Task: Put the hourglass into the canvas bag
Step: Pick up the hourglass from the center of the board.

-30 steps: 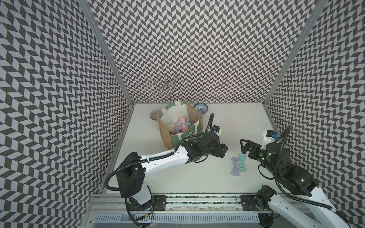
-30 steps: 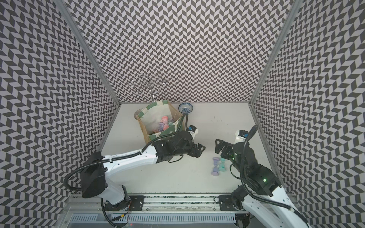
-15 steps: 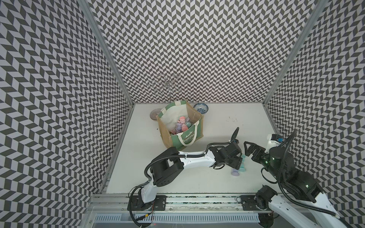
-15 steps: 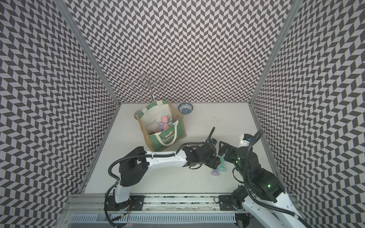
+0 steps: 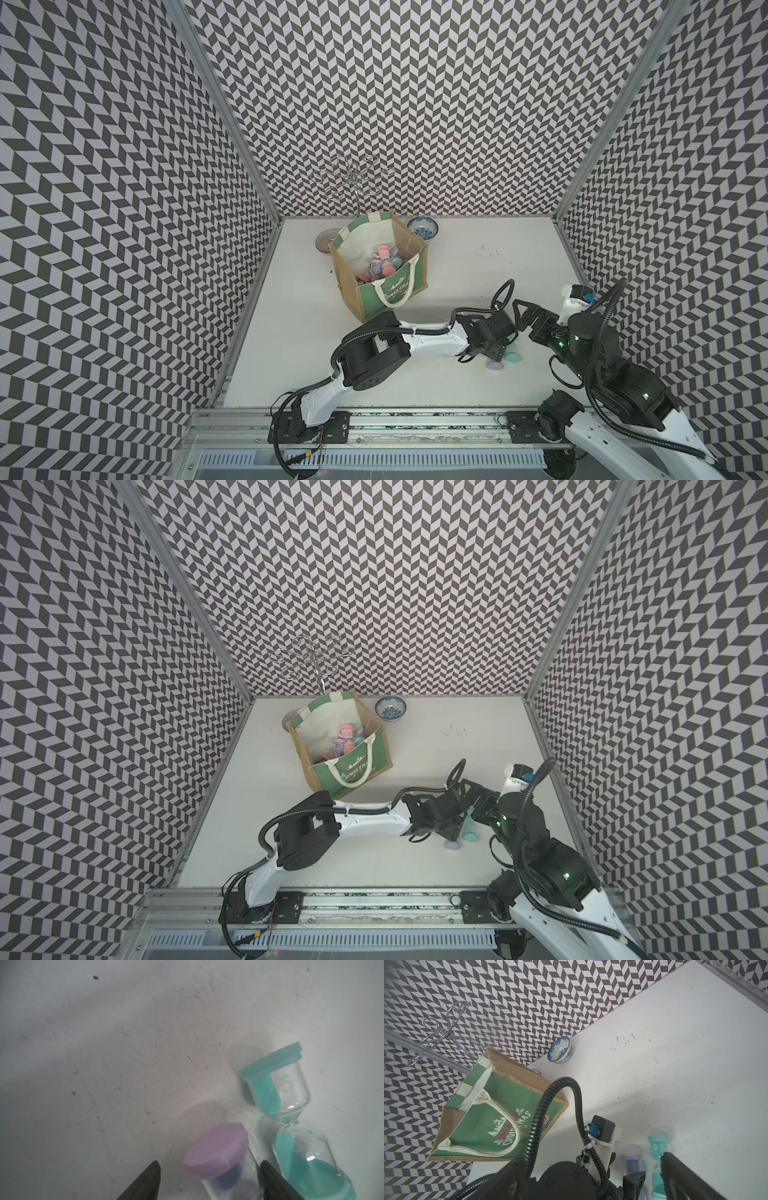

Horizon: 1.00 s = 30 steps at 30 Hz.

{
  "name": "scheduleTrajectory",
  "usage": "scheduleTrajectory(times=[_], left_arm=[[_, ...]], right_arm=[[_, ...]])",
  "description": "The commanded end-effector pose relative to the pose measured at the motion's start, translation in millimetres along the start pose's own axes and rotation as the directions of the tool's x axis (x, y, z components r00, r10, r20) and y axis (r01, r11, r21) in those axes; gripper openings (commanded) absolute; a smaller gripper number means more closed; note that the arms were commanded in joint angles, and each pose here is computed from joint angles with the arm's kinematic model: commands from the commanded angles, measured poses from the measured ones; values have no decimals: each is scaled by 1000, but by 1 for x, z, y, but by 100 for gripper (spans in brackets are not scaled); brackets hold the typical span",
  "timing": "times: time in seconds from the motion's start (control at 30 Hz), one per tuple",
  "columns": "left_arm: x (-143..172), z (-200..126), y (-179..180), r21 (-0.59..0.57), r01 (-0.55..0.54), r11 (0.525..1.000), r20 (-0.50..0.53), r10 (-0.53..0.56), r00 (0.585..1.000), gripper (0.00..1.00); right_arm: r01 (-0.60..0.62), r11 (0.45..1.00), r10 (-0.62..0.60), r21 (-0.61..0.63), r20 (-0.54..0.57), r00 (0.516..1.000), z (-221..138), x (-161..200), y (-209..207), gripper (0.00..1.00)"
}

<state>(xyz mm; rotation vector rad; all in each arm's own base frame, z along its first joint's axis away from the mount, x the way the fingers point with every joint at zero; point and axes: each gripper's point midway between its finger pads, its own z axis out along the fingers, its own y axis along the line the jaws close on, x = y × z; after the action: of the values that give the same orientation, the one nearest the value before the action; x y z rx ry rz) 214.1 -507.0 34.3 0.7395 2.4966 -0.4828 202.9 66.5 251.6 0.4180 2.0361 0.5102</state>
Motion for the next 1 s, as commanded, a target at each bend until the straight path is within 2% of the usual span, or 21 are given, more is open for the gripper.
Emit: scheduleTrajectory(times=[0.0,0.3,0.67,0.97], left_arm=[[1,7,2,-48,-7,999,5,7,1000,73],[7,21,2,-79,-18,997,-11,18,1000,67],[1,8,10,-109,5,994,41,-1,999,56],[-17,-16,20,-132,37,990,115,-22,993,48]], right_arm=[[-14,999,16,-47,34,999,0,-6,9,99],[-17,997,20,-70,56,998,-2,-12,13,99],[-15,998,20,-67,79,997,-4,-14,11,99],[-21,992,32,-123,87,996,-5,-16,20,99]])
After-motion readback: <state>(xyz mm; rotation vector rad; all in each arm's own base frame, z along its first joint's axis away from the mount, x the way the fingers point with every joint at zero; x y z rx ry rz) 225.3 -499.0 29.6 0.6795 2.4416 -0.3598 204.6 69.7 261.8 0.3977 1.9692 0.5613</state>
